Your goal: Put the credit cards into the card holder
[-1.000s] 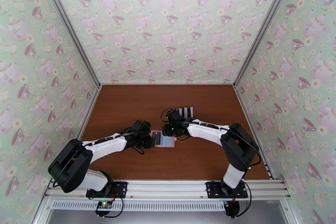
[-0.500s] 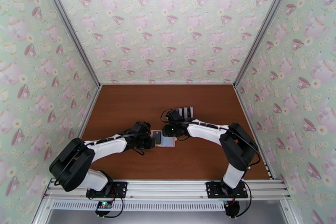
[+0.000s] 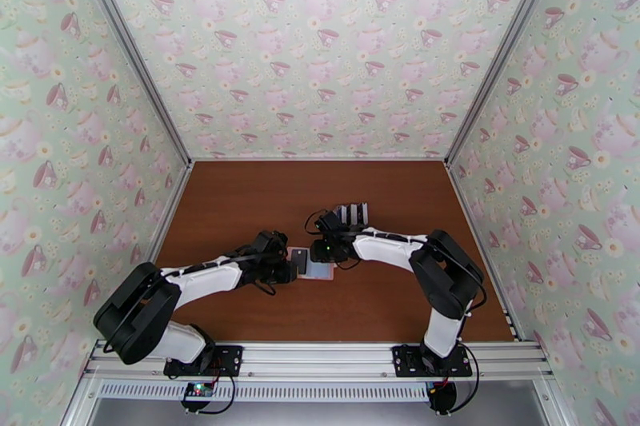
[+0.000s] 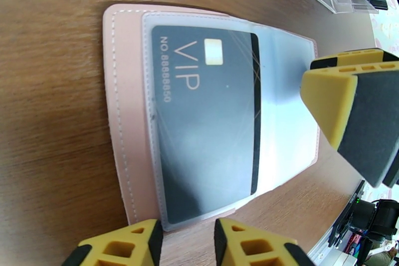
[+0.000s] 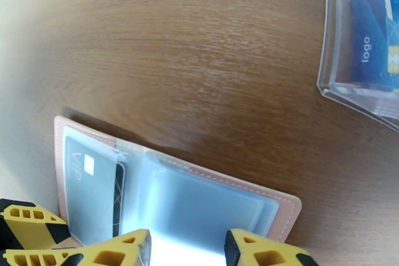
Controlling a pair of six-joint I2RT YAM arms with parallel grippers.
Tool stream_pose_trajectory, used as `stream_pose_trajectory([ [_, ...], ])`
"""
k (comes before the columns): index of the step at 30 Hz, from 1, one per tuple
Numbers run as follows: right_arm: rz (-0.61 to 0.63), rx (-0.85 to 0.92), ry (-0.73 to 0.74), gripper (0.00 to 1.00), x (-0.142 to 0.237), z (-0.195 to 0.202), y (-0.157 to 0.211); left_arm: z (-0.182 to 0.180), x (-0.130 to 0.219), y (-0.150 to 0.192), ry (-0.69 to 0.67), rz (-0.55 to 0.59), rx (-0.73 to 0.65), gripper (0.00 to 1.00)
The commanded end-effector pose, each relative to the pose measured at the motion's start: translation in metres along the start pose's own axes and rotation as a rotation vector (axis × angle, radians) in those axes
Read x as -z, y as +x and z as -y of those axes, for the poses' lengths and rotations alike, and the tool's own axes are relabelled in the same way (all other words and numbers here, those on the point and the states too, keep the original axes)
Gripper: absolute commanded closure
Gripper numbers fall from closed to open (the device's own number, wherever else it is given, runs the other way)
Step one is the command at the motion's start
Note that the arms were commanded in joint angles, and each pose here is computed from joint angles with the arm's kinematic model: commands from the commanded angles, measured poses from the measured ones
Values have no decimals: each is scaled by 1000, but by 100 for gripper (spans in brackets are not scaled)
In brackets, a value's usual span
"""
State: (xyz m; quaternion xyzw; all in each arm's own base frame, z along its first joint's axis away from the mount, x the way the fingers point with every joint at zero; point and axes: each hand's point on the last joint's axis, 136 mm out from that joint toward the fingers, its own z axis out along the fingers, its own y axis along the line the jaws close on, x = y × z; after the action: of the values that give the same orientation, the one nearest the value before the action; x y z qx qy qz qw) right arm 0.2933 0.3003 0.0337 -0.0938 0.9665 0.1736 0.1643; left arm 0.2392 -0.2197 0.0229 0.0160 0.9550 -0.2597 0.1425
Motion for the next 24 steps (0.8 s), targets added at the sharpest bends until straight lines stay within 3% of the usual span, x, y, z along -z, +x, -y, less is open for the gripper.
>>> stream_pose_trajectory([
  [1,-5,10,-12,54,-5,-2,-2,-23,-7,19,-72,-51,22,62],
  [9,-41,5,-33,55,-13,-5,10,-24,-12,21,-67,-61,30,51],
  [24,-41,-13,-93,55,-10,-20,13,-20,-15,30,-20,-93,29,40],
])
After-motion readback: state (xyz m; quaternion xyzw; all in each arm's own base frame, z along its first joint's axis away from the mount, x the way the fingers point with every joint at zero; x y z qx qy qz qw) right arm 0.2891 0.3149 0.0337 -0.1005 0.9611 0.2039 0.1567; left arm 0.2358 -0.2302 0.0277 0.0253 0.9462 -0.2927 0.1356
